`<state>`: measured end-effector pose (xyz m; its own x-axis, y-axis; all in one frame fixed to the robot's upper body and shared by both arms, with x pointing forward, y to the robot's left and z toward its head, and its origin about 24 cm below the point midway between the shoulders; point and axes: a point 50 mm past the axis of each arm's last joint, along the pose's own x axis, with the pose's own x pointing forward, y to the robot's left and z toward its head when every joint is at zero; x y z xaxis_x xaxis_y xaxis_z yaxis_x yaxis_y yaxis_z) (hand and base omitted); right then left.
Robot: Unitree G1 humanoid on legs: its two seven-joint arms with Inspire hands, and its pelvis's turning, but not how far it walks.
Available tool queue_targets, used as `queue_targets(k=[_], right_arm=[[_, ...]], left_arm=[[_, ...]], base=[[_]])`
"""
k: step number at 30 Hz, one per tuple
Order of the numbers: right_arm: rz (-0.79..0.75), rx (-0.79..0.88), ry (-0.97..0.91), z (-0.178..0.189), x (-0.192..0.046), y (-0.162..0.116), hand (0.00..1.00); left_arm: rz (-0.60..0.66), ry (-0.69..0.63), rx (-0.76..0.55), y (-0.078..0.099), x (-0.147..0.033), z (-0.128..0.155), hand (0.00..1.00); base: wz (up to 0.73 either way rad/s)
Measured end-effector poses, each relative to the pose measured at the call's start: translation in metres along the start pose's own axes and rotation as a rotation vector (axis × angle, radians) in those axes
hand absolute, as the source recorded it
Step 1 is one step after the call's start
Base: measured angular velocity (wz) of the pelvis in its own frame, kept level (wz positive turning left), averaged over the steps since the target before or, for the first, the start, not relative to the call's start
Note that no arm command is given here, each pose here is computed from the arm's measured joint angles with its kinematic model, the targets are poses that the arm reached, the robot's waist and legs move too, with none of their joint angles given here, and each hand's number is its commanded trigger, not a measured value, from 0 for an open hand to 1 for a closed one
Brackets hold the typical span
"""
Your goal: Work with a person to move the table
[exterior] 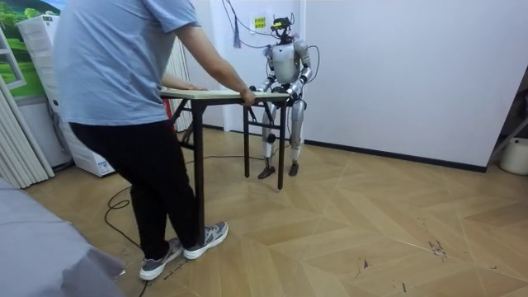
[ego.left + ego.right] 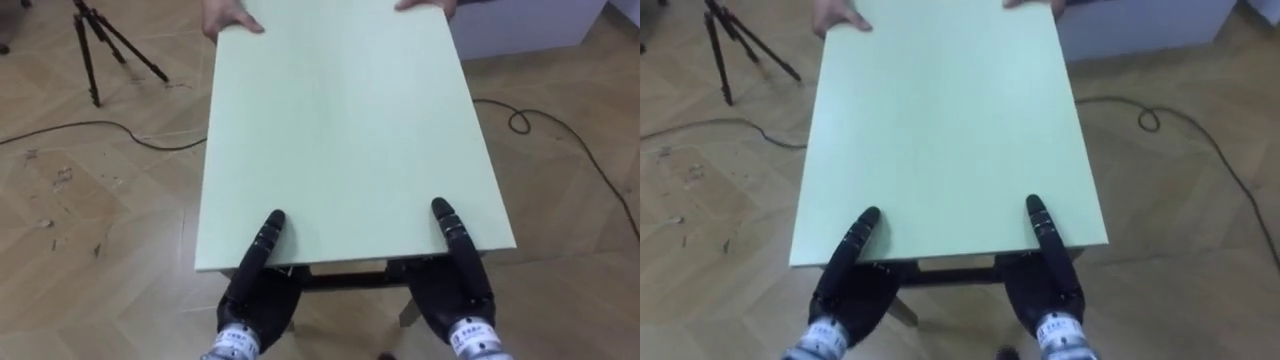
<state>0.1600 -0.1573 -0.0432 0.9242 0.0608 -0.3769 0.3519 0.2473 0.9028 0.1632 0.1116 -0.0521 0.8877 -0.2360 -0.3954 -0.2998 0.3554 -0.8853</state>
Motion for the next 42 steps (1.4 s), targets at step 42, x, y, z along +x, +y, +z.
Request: queue_targets(k=[42], right_arm=[[0.028,-0.003,0.049,-0.009,0.010,0.009,1.00]], left_arm=[[-0.023,-0.056,0.018,-0.001,-0.006,0.012,1.00]], base=[[-0.06]])
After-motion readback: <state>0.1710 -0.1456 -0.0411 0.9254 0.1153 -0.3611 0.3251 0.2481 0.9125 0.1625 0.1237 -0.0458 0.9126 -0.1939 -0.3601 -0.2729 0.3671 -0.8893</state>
